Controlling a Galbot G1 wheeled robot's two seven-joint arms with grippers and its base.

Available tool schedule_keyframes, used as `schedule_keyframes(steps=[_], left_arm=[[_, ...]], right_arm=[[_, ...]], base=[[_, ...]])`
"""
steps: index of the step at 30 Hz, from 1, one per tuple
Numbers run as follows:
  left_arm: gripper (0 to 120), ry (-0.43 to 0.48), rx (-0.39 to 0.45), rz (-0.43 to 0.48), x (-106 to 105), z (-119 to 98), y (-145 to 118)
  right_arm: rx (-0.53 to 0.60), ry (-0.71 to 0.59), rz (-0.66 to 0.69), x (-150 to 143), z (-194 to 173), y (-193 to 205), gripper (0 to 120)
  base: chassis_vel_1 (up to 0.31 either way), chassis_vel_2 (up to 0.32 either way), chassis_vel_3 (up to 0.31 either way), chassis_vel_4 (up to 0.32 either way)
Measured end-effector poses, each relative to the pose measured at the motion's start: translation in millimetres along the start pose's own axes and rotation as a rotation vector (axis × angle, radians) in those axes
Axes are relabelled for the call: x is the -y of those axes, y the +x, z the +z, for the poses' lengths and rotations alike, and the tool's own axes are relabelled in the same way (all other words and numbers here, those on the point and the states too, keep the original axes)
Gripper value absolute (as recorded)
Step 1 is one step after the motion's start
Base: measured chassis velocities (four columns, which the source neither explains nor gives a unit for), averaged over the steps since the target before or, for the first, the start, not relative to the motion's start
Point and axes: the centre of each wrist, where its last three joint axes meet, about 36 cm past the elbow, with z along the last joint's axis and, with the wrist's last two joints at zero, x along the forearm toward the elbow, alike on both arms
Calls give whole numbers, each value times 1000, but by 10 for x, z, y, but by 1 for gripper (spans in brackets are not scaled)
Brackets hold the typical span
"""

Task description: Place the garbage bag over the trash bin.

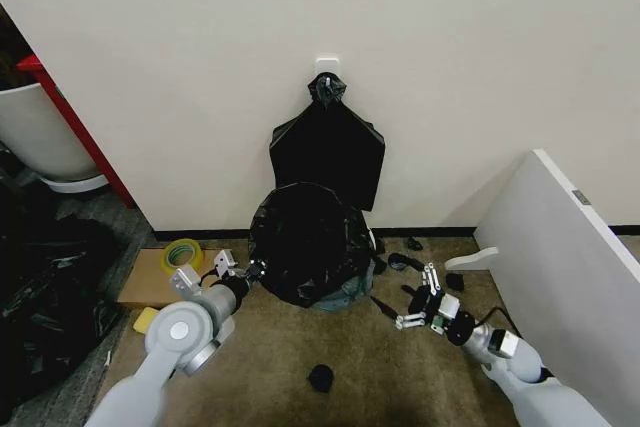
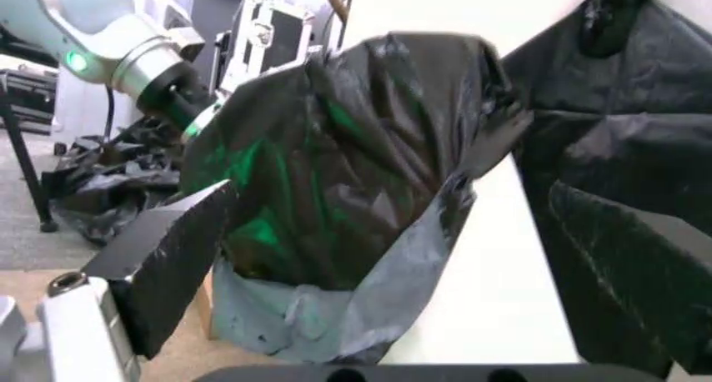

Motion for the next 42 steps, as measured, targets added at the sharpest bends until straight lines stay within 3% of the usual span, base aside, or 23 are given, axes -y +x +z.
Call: schedule_keyframes(steps=[4,9,15,20,25,35,42], left_arm=[[0,-65,-1,-41,-23,108,13],[0,-249,-66,-175,63,175,143],[0,-366,-165,-271,182,173,193],[0,-367,-231,-289,247,257,170],[1,-347,-241,-297,214,286,117],[36,-348,-171,-321,158,287,130],[58,-366,-125,-284,291,218,277]], right_arm=[[40,-29,141,-106,-77,-167,100],[24,0,428,-344,-360,-704,100],[26,41,432,-408,-466,-863,100],[8,54,416,-425,-426,-836,100],[2,58,405,-415,-413,-807,100],[-9,61,387,-426,-369,-793,100],[-13,64,387,-422,-358,-785,100]], base=[[0,0,0,0],[0,0,0,0],[0,0,0,0],[0,0,0,0],[0,0,0,0],[0,0,0,0],[0,0,0,0]])
